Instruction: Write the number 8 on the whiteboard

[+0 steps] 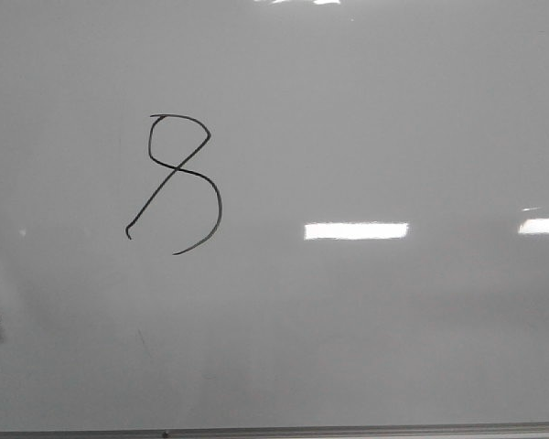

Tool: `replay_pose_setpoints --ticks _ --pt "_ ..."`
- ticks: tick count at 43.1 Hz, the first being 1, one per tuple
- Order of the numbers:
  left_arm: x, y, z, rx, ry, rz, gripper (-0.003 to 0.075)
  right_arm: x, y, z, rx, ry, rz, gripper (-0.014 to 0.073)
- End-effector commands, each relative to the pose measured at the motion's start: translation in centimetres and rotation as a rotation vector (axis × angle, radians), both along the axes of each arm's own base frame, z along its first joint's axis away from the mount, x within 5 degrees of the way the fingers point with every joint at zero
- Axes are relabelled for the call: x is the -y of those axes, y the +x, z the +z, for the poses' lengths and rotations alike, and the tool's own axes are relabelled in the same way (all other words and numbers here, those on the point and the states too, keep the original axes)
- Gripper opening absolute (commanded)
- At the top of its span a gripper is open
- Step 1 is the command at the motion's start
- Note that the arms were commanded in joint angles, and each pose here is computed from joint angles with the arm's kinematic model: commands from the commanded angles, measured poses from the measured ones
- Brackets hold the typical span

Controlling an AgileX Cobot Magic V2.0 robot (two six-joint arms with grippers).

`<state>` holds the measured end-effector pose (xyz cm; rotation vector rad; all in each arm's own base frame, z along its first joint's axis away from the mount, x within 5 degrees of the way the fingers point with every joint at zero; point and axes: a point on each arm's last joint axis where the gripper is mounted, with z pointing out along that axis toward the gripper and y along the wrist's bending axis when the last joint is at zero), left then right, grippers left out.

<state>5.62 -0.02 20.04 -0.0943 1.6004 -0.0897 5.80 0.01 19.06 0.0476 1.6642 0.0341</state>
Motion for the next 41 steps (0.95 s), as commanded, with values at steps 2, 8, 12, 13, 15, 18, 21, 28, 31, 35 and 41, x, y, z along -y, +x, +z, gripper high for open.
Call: replay_pose_setpoints --ticks 2,8,12,13,15,18,21,28,31,35,41 --pt "-0.03 -0.04 0.42 0.086 -0.008 0.003 -0.0021 0.11 -0.3 0.43 0.059 -0.013 -0.018 -0.0069" --pt "-0.03 -0.04 0.42 0.086 -0.008 0.003 -0.0021 0.11 -0.25 0.34 0.046 -0.013 -0.018 -0.0069" --pt "-0.03 -0.04 0.42 0.086 -0.008 0.003 -0.0021 0.11 -0.25 0.35 0.048 -0.013 -0.018 -0.0069" --pt "-0.03 -0.04 0.42 0.086 -0.008 0.003 -0.0021 0.11 -0.25 0.35 0.048 -0.013 -0.018 -0.0069" --pt "-0.03 -0.04 0.42 0.086 -0.008 0.003 -0.0021 0.11 -0.25 0.35 0.048 -0.013 -0.018 -0.0069" --pt "-0.03 -0.04 0.42 0.086 -0.008 0.003 -0.0021 0.11 -0.25 0.36 0.048 -0.013 -0.018 -0.0069" --pt "-0.03 -0.04 0.42 0.086 -0.008 0.003 -0.0021 0.11 -0.25 0.36 0.048 -0.013 -0.018 -0.0069" --pt "-0.03 -0.04 0.42 0.086 -0.008 0.003 -0.0021 0.11 -0.25 0.37 0.049 -0.013 -0.018 -0.0069" --pt "-0.03 -0.04 0.42 0.086 -0.008 0.003 -0.0021 0.11 -0.25 0.37 0.049 -0.013 -0.018 -0.0069" --pt "-0.03 -0.04 0.42 0.086 -0.008 0.003 -0.0021 0.11 -0.25 0.37 0.049 -0.013 -0.018 -0.0069" --pt "-0.03 -0.04 0.42 0.086 -0.008 0.003 -0.0021 0.11 -0.25 0.37 0.049 -0.013 -0.018 -0.0069"
